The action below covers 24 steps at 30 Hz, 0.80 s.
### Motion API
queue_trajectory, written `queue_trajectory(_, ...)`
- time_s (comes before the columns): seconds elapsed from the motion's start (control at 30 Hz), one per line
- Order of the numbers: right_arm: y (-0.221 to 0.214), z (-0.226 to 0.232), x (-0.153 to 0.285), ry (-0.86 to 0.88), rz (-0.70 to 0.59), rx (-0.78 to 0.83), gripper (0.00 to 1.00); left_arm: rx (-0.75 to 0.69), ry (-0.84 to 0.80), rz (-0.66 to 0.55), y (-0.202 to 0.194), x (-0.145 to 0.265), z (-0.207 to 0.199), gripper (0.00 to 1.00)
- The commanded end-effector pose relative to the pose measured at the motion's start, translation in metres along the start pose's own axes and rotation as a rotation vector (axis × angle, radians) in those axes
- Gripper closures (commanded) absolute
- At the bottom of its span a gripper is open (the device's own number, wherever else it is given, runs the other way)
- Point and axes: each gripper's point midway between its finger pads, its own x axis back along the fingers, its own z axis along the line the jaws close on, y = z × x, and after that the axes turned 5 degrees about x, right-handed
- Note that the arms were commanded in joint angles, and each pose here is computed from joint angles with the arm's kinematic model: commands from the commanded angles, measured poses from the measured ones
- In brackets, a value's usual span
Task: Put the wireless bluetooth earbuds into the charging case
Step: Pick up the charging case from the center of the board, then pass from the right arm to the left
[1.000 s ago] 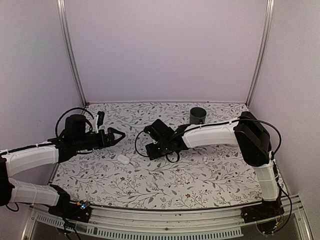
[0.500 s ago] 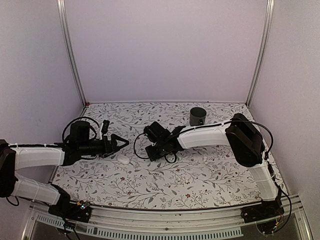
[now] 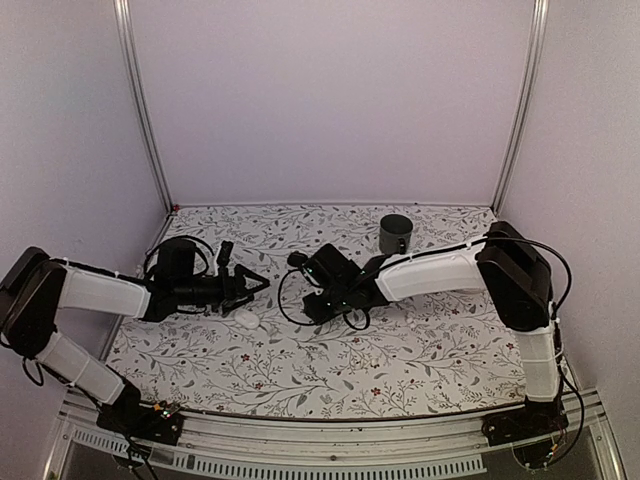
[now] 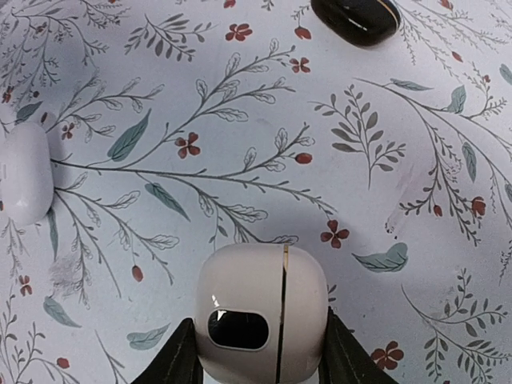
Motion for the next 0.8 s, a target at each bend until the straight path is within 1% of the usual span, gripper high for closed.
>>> queue_trajectory(0.0, 0.050, 0.007, 0.053, 0.082, -0.193, 0.036, 0.66, -0.008, -0.114, 0.034, 0.004, -0.014, -0.024, 0.15)
queue_trajectory(0.1, 0.048, 0.010, 0.075, 0.133, -0.245, 0.048, 0.66, 0.003, -0.166, 0.068, 0.001, -0.026, -0.037, 0.20)
queue_trajectory(0.23, 0.049, 0.015, 0.098, 0.178, -0.306, 0.075, 0.66, -0.018, -0.212, 0.090, -0.002, -0.041, -0.060, 0.21)
queue_trajectory(0.3, 0.055, 0.017, 0.112, 0.191, -0.345, 0.085, 0.66, -0.019, -0.230, 0.107, -0.006, -0.049, -0.069, 0.23)
queue_trajectory(0.37, 0.047, 0.016, 0.115, 0.189, -0.346, 0.099, 0.66, -0.010, -0.249, 0.123, -0.008, -0.055, -0.076, 0.26)
queue_trajectory(0.53, 0.047, 0.008, 0.125, 0.151, -0.374, 0.105, 0.66, 0.012, -0.297, 0.164, -0.018, -0.069, -0.091, 0.39)
queue_trajectory(0.7, 0.047, 0.005, 0.128, 0.139, -0.378, 0.113, 0.66, 0.020, -0.316, 0.198, -0.025, -0.078, -0.099, 0.44)
queue_trajectory(0.77, 0.046, 0.005, 0.127, 0.135, -0.375, 0.119, 0.66, 0.012, -0.325, 0.207, -0.027, -0.080, -0.104, 0.44)
